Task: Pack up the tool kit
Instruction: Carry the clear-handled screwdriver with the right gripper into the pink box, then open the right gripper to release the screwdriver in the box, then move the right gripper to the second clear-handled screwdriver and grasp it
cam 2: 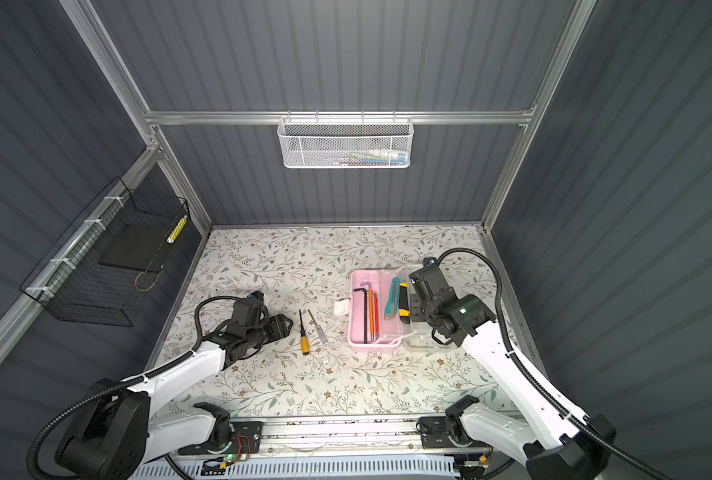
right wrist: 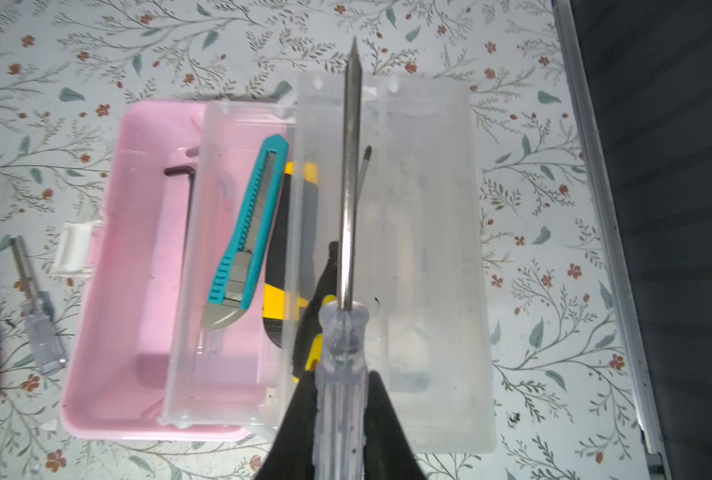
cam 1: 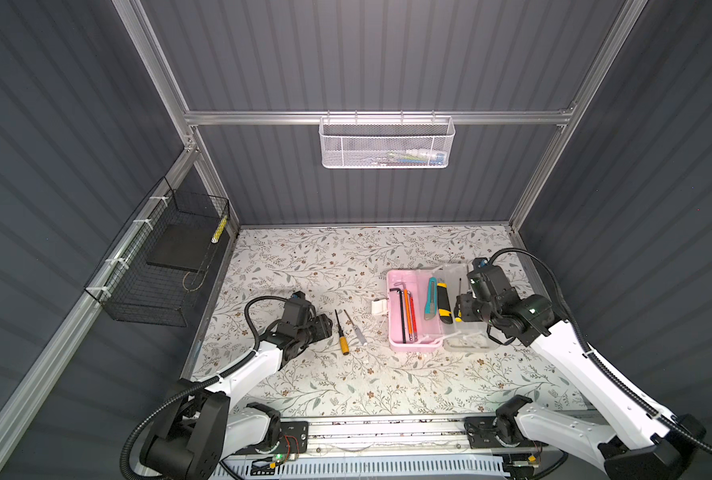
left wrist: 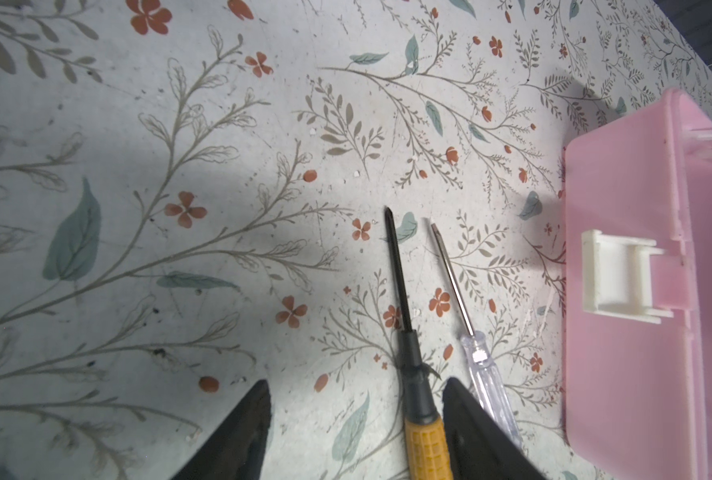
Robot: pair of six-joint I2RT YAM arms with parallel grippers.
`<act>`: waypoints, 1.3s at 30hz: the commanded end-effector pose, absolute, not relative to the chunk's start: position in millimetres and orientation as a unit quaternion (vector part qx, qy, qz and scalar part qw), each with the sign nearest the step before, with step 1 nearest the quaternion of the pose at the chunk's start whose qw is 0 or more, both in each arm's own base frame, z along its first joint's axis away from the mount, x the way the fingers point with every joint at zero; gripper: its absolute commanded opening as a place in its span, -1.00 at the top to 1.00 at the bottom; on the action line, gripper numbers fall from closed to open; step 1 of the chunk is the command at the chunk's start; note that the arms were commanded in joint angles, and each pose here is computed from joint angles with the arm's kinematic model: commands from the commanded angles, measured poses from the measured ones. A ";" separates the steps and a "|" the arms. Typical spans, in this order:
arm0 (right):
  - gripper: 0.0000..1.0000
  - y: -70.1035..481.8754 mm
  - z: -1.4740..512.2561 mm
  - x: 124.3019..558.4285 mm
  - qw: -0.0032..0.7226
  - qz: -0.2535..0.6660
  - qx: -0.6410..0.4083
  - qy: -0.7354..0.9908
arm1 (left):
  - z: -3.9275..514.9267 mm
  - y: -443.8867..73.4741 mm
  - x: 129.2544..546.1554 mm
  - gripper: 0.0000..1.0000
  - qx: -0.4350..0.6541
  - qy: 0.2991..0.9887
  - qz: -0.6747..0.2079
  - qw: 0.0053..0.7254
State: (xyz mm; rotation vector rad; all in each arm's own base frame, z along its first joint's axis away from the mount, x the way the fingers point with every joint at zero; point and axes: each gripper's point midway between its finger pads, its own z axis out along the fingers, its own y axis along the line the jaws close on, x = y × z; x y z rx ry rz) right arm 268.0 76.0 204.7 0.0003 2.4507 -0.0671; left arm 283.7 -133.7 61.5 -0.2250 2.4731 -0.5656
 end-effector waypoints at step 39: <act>0.25 79.1 171.0 285.5 0.296 -0.002 0.026 0.955 | 63.5 -138.1 287.7 -0.33 -0.073 0.927 -0.221 0.295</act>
